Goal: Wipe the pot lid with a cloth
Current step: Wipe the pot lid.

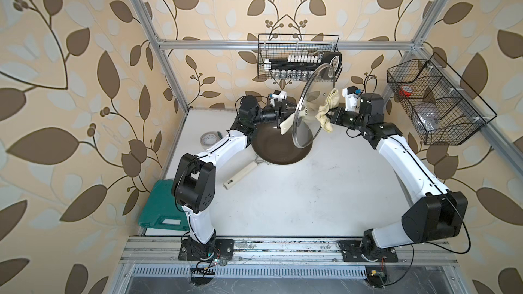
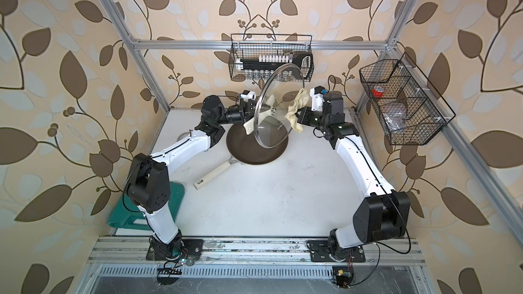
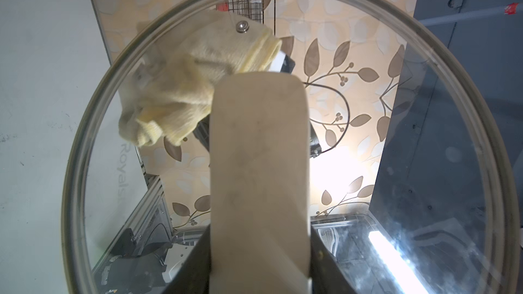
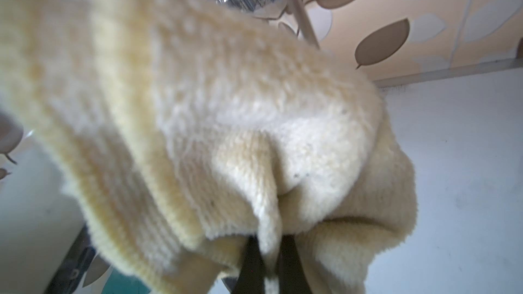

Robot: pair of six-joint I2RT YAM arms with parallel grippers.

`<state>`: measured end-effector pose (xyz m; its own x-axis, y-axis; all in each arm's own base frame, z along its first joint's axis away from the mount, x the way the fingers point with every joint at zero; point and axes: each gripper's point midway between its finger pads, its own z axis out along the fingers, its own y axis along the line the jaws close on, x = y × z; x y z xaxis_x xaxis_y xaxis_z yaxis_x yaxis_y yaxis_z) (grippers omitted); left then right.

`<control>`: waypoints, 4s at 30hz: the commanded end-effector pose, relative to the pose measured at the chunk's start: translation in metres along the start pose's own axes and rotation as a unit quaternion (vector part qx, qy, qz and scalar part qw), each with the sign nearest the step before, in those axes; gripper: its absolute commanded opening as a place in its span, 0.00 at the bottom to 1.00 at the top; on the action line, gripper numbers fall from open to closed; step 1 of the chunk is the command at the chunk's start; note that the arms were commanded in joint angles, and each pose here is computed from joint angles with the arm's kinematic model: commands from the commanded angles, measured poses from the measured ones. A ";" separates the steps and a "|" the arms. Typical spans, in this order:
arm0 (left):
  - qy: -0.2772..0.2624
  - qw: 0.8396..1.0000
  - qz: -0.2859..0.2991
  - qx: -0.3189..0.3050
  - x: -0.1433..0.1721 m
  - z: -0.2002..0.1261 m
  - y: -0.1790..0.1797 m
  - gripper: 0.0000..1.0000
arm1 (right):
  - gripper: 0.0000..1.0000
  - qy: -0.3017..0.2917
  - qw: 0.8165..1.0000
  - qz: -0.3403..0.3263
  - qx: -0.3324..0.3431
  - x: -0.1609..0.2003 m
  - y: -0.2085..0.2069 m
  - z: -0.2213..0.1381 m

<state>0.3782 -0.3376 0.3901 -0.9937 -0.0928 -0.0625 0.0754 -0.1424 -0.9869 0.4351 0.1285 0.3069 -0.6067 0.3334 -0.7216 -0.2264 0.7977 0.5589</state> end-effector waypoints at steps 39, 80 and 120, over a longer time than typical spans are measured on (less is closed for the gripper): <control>-0.054 0.970 0.197 0.130 0.030 -0.017 -0.134 0.00 | 0.00 0.033 0.993 -0.053 -0.103 0.050 0.072 -0.020; -0.055 0.965 0.250 0.062 0.048 -0.024 -0.134 0.00 | 0.00 0.009 0.996 -0.041 -0.073 0.037 0.064 -0.008; -0.148 0.658 0.645 -0.359 0.039 -0.063 -0.074 0.00 | 0.00 -0.021 0.976 -0.215 -0.020 0.004 0.106 -0.110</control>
<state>0.3289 -0.2790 0.3190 -0.5041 0.2165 -0.8361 0.6593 0.7217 -0.2106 0.3218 0.1572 0.4197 -0.4059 0.0852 -0.9099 -0.4858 0.8233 0.2938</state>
